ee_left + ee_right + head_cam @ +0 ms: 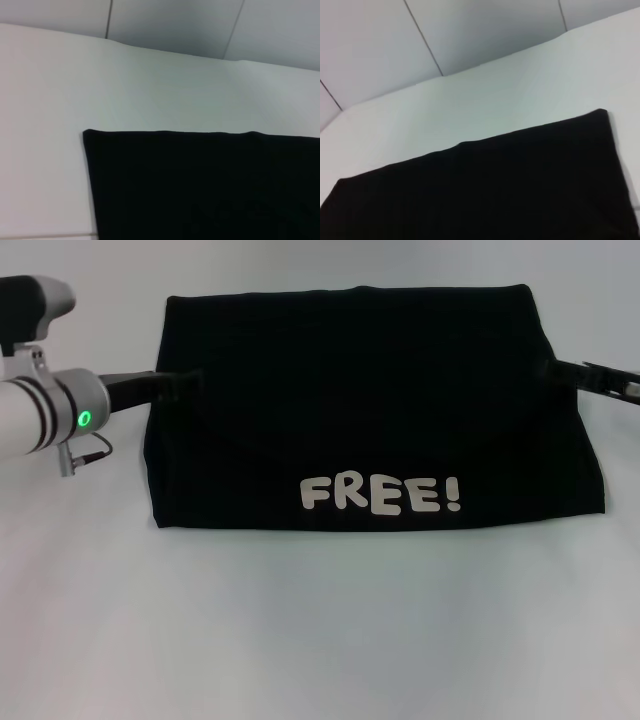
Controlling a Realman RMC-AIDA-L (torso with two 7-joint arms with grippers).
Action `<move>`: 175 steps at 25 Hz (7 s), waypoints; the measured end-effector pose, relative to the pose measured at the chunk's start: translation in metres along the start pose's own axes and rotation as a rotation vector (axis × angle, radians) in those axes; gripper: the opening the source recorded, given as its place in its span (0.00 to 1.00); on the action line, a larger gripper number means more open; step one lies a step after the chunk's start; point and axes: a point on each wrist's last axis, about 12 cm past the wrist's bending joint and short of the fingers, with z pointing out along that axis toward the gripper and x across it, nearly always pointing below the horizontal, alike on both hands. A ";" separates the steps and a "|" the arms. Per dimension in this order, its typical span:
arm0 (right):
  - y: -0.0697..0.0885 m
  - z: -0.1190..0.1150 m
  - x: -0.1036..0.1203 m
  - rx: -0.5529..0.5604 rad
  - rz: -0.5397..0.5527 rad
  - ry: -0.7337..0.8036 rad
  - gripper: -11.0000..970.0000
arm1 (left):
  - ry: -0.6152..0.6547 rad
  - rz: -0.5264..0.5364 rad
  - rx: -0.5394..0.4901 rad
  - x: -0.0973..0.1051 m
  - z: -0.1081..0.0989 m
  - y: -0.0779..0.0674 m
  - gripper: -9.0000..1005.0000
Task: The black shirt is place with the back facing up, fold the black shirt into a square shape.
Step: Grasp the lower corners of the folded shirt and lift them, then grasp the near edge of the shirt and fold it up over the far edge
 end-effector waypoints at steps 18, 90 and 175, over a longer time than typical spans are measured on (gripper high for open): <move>-0.003 -0.061 0.031 -0.378 -0.037 -0.023 0.86 | 0.057 -0.099 0.330 0.053 -0.080 0.027 0.83; -0.034 -0.056 0.030 -0.116 0.036 0.292 0.85 | 0.239 0.064 0.251 0.073 -0.060 0.016 0.02; -0.065 -0.209 0.106 -0.421 -0.021 0.398 0.04 | 0.473 -0.013 0.780 0.061 -0.165 0.018 0.01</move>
